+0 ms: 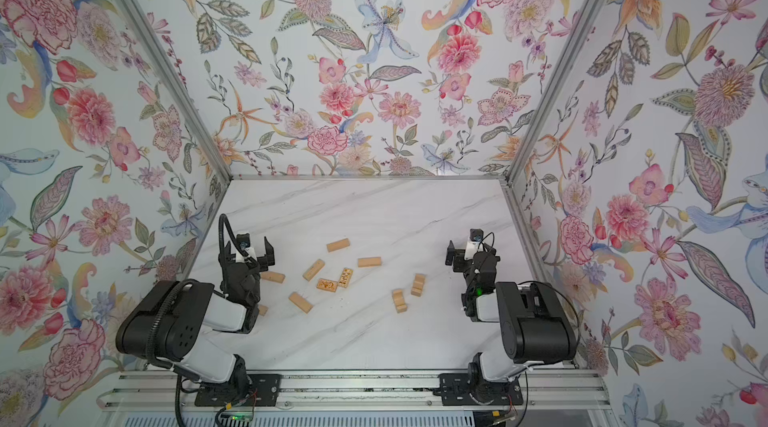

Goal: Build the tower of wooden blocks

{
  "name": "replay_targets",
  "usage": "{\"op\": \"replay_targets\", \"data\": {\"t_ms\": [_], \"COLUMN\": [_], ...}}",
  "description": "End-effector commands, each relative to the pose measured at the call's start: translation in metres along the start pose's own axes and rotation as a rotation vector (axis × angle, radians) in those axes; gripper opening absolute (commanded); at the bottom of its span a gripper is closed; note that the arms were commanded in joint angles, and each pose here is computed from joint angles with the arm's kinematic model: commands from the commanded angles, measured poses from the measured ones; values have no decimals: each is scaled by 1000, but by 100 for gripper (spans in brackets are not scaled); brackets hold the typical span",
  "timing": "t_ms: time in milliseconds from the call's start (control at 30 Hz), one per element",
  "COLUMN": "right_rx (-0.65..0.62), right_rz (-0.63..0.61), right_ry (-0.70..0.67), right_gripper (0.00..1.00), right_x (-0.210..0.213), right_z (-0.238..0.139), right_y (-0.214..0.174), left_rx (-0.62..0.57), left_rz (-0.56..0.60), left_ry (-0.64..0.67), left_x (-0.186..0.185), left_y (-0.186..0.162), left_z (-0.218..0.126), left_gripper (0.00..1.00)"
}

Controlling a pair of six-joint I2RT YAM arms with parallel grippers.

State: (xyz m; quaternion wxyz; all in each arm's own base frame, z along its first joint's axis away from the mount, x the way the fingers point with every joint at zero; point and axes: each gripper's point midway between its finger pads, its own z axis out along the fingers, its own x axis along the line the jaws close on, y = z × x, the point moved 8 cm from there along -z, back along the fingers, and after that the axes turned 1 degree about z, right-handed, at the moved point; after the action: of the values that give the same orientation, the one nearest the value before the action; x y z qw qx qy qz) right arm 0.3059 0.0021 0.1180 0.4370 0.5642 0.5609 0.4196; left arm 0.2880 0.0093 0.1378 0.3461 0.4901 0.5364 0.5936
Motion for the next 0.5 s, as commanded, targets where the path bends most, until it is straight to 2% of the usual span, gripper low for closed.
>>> {"op": "replay_targets", "data": {"t_ms": [0,467], "right_rx": [-29,-30], "right_rz": [-11,-11], "right_ry": [0,-1], "right_gripper": [99,99], "right_x": [1,1], "right_z": [2,2], "right_y": [8,8], "left_rx": [-21,-17], "left_rz": [-20,-18], "left_ry": [-1,-2], "left_x": [2,1], "left_y": [6,5], "left_z": [3,3], "left_gripper": [99,99]}}
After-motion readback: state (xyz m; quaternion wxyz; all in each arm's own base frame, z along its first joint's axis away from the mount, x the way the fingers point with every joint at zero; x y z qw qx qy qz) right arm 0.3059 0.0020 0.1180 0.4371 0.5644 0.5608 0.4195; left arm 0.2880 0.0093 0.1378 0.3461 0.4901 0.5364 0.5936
